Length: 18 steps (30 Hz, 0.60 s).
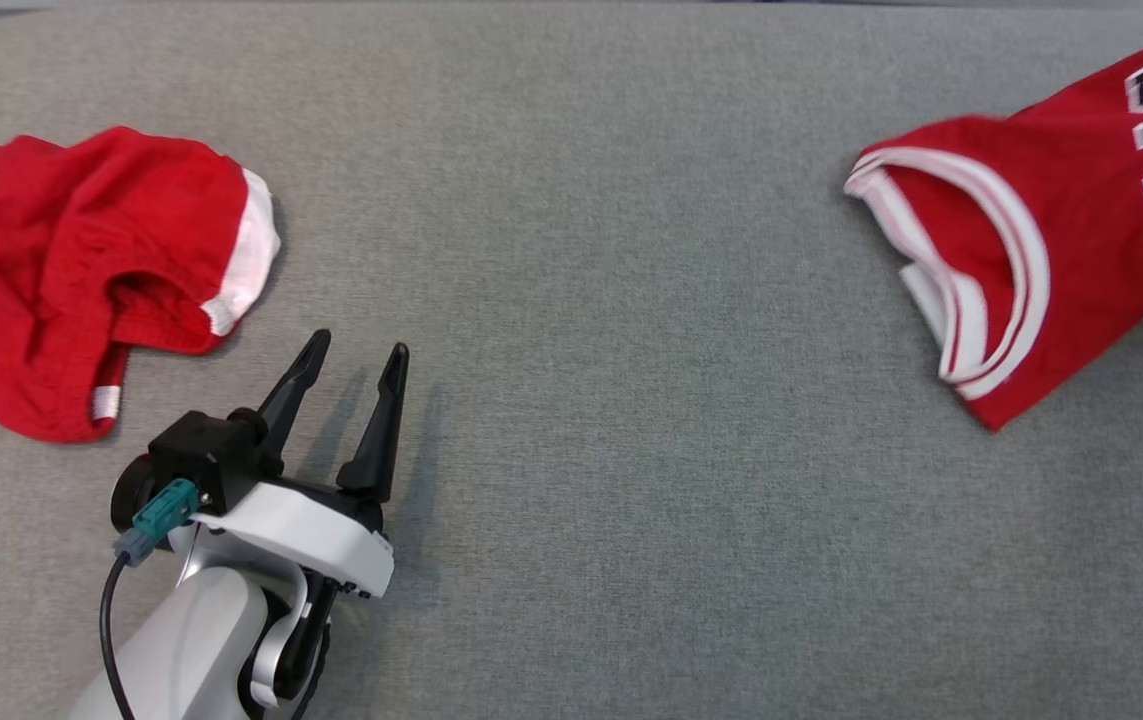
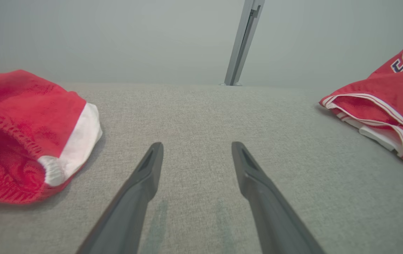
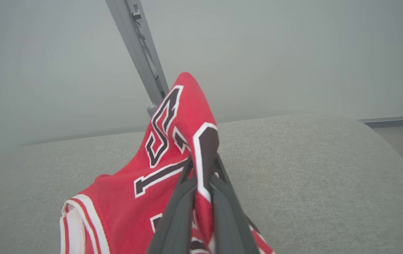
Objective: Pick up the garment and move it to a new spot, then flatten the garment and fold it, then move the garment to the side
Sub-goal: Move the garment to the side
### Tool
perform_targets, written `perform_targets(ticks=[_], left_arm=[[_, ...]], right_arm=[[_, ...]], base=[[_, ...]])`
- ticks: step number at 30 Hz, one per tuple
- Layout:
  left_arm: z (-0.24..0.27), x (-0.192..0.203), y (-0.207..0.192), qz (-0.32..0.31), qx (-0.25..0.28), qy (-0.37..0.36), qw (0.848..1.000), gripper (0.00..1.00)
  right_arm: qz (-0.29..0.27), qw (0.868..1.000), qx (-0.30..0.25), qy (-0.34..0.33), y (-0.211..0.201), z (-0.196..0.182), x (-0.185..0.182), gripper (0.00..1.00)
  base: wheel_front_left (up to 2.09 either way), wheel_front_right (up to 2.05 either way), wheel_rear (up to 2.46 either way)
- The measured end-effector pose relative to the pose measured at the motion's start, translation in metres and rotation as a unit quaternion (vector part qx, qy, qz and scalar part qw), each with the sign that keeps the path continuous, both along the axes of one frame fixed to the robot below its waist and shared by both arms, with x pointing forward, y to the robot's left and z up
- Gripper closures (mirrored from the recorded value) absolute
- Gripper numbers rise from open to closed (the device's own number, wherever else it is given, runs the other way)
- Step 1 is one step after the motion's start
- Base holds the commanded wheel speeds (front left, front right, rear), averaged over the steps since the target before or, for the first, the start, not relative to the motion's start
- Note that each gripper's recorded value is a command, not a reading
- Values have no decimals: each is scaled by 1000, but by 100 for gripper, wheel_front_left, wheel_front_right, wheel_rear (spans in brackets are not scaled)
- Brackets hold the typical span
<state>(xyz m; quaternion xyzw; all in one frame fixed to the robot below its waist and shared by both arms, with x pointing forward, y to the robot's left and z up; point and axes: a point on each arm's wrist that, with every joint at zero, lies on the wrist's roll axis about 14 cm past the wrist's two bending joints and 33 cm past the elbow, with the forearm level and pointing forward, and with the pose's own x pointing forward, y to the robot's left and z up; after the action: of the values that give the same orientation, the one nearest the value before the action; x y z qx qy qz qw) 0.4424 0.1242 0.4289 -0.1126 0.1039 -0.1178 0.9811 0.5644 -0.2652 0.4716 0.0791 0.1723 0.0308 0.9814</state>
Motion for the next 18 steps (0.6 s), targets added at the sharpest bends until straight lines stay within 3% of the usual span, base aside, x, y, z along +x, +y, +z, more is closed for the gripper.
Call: perform_targets(ticks=[13, 18], left_arm=[[-29, 27, -33, -48, -7, 15, 999, 0], [-33, 27, -34, -51, -6, 20, 998, 0]], right_arm=[[-113, 990, -79, 24, -79, -32, 10, 100], [-123, 988, -92, 26, -82, -35, 10, 100]], base=[[0, 0, 0], [0, 0, 0]])
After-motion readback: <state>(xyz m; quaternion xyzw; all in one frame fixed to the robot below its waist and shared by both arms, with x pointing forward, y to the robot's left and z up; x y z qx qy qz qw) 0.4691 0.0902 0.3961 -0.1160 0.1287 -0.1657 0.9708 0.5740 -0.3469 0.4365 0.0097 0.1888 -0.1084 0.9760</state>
